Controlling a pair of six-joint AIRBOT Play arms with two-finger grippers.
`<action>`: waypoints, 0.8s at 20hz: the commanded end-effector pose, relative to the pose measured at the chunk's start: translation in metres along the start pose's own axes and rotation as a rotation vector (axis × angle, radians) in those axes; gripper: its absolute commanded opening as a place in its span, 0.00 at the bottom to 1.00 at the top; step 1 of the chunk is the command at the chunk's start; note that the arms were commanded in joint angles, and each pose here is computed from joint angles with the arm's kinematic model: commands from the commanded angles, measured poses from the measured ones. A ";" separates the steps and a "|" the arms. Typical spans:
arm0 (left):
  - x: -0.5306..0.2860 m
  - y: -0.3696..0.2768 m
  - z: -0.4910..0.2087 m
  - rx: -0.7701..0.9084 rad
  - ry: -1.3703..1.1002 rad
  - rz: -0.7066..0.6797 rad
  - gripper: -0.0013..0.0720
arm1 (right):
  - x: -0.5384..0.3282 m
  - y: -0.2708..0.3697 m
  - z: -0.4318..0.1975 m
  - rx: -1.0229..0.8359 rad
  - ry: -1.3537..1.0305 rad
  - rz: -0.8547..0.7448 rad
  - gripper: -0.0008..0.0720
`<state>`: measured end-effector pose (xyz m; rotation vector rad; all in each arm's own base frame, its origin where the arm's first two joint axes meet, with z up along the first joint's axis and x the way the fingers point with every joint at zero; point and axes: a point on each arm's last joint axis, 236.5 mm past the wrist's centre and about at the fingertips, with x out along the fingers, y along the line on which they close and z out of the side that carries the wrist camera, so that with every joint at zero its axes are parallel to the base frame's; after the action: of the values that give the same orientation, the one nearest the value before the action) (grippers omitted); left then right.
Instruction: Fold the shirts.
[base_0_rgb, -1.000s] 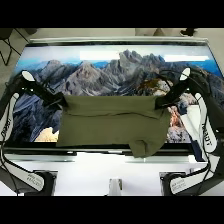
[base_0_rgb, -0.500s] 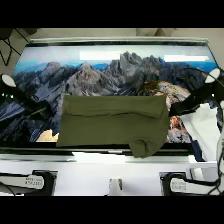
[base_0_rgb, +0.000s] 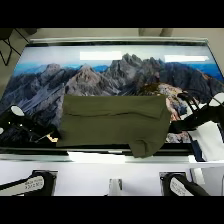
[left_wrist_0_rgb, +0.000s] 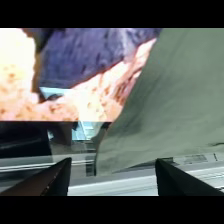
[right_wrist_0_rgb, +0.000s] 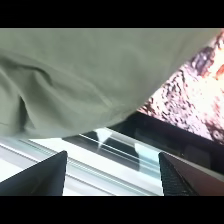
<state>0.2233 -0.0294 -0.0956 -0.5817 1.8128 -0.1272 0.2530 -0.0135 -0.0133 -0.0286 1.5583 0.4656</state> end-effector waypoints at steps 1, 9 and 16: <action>0.013 -0.012 0.003 -0.006 -0.024 -0.042 0.84 | -0.001 0.002 -0.009 -0.008 0.009 -0.008 0.82; 0.043 -0.028 0.001 0.056 0.028 0.009 0.17 | 0.019 0.002 -0.034 0.022 0.096 0.004 0.86; 0.025 -0.036 0.007 0.112 -0.047 0.002 0.06 | 0.097 0.045 -0.050 0.176 0.049 0.197 0.85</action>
<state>0.2295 -0.0728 -0.1132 -0.5209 1.7926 -0.2021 0.1936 0.0183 -0.0747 0.1376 1.6767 0.4943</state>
